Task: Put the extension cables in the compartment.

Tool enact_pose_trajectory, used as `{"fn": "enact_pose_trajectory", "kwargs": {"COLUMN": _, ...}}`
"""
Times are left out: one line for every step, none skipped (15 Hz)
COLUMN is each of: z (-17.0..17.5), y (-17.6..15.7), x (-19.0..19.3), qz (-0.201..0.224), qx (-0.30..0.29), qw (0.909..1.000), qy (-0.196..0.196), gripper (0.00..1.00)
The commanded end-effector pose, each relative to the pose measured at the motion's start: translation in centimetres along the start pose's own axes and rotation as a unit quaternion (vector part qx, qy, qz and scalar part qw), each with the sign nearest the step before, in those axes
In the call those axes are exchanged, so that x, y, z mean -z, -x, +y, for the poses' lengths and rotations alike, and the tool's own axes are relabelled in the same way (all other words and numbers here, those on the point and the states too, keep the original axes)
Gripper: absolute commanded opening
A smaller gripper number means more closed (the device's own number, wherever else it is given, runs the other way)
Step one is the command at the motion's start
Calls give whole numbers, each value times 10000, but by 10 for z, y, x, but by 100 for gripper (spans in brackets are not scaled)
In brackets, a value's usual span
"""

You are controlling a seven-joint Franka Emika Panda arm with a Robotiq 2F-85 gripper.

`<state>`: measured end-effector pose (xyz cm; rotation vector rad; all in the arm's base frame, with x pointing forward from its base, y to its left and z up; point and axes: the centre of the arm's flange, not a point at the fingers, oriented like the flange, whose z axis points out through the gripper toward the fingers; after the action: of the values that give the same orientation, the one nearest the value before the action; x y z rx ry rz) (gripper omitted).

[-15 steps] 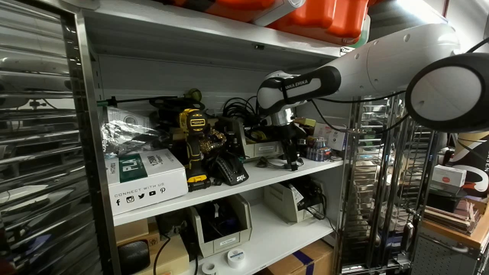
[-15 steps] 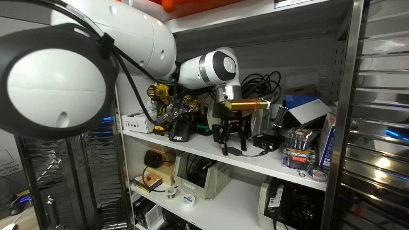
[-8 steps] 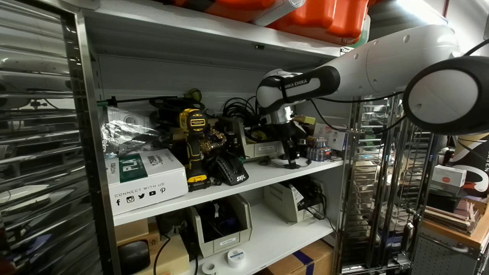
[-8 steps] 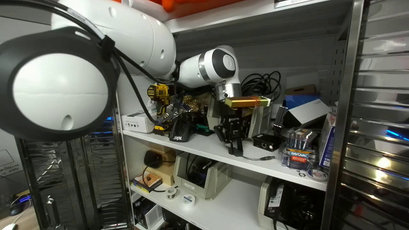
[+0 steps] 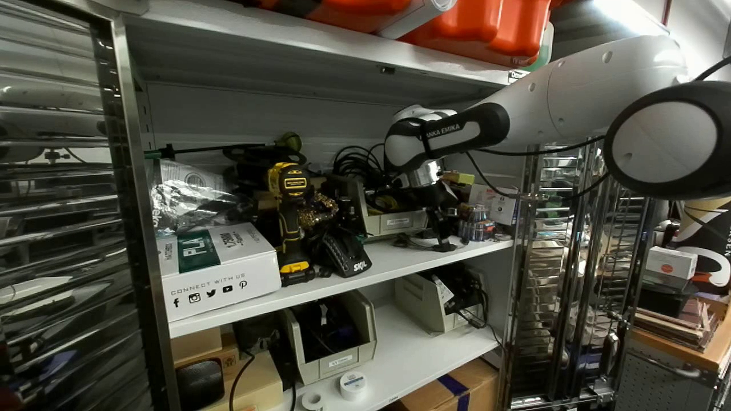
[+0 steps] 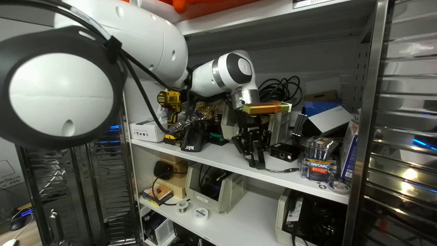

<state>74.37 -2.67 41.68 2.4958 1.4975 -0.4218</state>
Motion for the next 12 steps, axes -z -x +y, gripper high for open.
{"fn": "enact_pose_trajectory", "kwargs": {"z": -48, "y": 12, "x": 1, "qz": -166, "qx": 202, "qw": 9996, "qy": 107, "gripper": 15}}
{"fn": "enact_pose_trajectory", "kwargs": {"z": -59, "y": 14, "x": -1, "qz": -173, "qx": 257, "qw": 9995, "qy": 106, "gripper": 15}}
{"fn": "enact_pose_trajectory", "kwargs": {"z": -70, "y": 16, "x": -3, "qz": -150, "qx": 312, "qw": 9993, "qy": 135, "gripper": 15}}
{"fn": "enact_pose_trajectory", "kwargs": {"z": -80, "y": 17, "x": -5, "qz": -124, "qx": 358, "qw": 9991, "qy": 167, "gripper": 15}}
{"fn": "enact_pose_trajectory", "kwargs": {"z": -90, "y": 20, "x": -6, "qz": -90, "qx": 440, "qw": 9988, "qy": 189, "gripper": 15}}
{"fn": "enact_pose_trajectory", "kwargs": {"z": -101, "y": 23, "x": -8, "qz": -47, "qx": 539, "qw": 9984, "qy": 178, "gripper": 15}}
{"fn": "enact_pose_trajectory", "kwargs": {"z": -107, "y": 25, "x": -8, "qz": -1, "qx": 589, "qw": 9981, "qy": 168, "gripper": 15}}
{"fn": "enact_pose_trajectory", "kwargs": {"z": -113, "y": 27, "x": -10, "qz": 49, "qx": 621, "qw": 9979, "qy": 167, "gripper": 15}}
{"fn": "enact_pose_trajectory", "kwargs": {"z": -119, "y": 30, "x": -10, "qz": 108, "qx": 638, "qw": 9977, "qy": 185, "gripper": 15}}
{"fn": "enact_pose_trajectory", "kwargs": {"z": -125, "y": 33, "x": -11, "qz": 157, "qx": 643, "qw": 9976, "qy": 195, "gripper": 15}}
{"fn": "enact_pose_trajectory", "kwargs": {"z": -132, "y": 36, "x": -13, "qz": 195, "qx": 635, "qw": 9975, "qy": 228, "gripper": 15}}
{"fn": "enact_pose_trajectory", "kwargs": {"z": -138, "y": 39, "x": -17, "qz": 228, "qx": 546, "qw": 9978, "qy": 304, "gripper": 15}}
